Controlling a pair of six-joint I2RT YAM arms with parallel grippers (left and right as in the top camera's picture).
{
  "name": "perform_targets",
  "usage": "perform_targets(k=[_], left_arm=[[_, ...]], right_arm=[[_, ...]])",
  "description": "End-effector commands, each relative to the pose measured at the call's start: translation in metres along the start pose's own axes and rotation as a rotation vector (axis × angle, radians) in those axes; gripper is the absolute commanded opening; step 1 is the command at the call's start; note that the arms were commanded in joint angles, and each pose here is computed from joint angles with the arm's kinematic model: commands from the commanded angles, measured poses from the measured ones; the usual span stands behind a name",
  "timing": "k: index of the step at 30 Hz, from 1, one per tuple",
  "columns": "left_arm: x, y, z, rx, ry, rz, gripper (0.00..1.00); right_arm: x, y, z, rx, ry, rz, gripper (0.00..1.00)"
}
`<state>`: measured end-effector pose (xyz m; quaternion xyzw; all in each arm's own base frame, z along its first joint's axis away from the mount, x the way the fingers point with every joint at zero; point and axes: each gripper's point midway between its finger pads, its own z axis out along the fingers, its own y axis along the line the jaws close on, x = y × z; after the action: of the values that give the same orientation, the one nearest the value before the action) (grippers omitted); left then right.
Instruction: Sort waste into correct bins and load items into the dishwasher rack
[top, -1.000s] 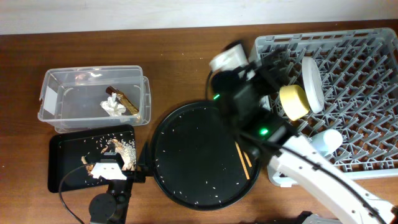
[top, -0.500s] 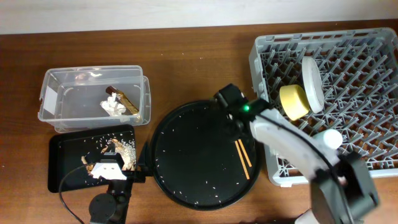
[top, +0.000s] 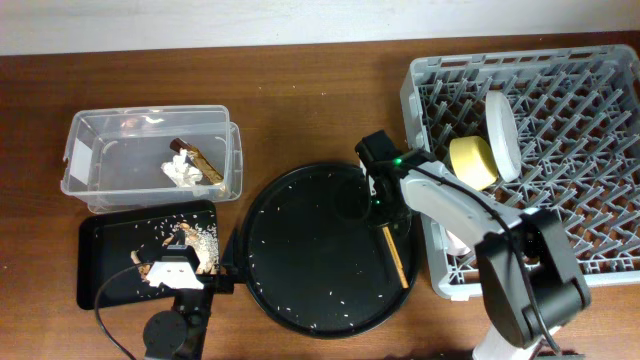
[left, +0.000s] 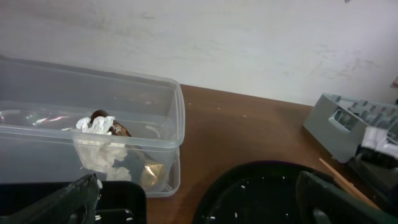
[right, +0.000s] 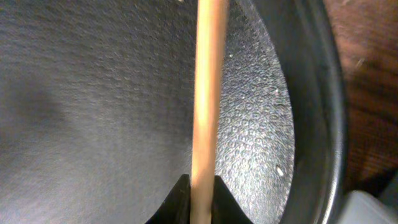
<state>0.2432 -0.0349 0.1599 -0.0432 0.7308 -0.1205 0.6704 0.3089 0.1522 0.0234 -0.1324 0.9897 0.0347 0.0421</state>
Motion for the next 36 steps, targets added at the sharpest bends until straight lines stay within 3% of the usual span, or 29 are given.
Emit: perform_targets(k=[1,7,8,9,10,11,15,19,20,23,33,34,35,36], left_arm=[[0.002,0.000,0.000,0.005,0.002,0.012,0.99],[0.002,0.000,0.000,0.005,0.002,0.012,0.99],[0.002,0.000,0.000,0.005,0.002,0.012,0.99],[0.002,0.000,0.000,0.005,0.002,0.012,0.99],[0.002,0.000,0.000,0.005,0.002,0.012,0.99],[0.002,0.000,0.000,0.005,0.002,0.012,0.99],[0.002,0.000,0.000,0.005,0.002,0.012,0.99],[0.002,0.000,0.000,0.005,0.002,0.012,0.99],[0.002,0.000,0.000,0.005,0.002,0.012,0.99],[0.002,0.000,0.000,0.005,0.002,0.012,0.99],[0.002,0.000,0.000,0.005,0.002,0.012,0.99],[0.002,0.000,0.000,0.005,0.002,0.012,0.99],[0.002,0.000,0.000,0.005,0.002,0.012,1.00],[0.002,0.000,0.000,0.005,0.002,0.012,1.00]], right_arm=[[-0.004,0.008,-0.017,-0.046,-0.045,-0.005,0.09],[-0.003,0.019,-0.017,-0.101,-0.041,-0.011,0.06],[-0.005,0.020,-0.017,-0.101,-0.046,-0.015,0.19],[-0.006,0.020,-0.018,-0.101,-0.050,-0.015,0.43],[-0.007,0.020,-0.017,-0.098,-0.056,-0.015,0.54],[-0.009,0.020,-0.014,-0.095,-0.062,-0.015,0.55],[-0.011,0.009,0.006,-0.035,-0.038,-0.009,0.50],[-0.008,0.005,0.015,-0.018,-0.014,-0.007,0.27],[-0.008,0.005,0.015,-0.018,-0.014,-0.006,0.25],[-0.007,0.005,0.015,-0.017,-0.010,-0.006,0.04],[-0.022,0.012,-0.066,-0.058,-0.204,0.000,0.05],[-0.021,0.013,-0.063,-0.056,-0.195,-0.001,0.09],[-0.016,0.013,-0.052,-0.050,-0.165,-0.014,0.22],[-0.011,0.012,-0.040,-0.040,-0.129,-0.045,0.27]])
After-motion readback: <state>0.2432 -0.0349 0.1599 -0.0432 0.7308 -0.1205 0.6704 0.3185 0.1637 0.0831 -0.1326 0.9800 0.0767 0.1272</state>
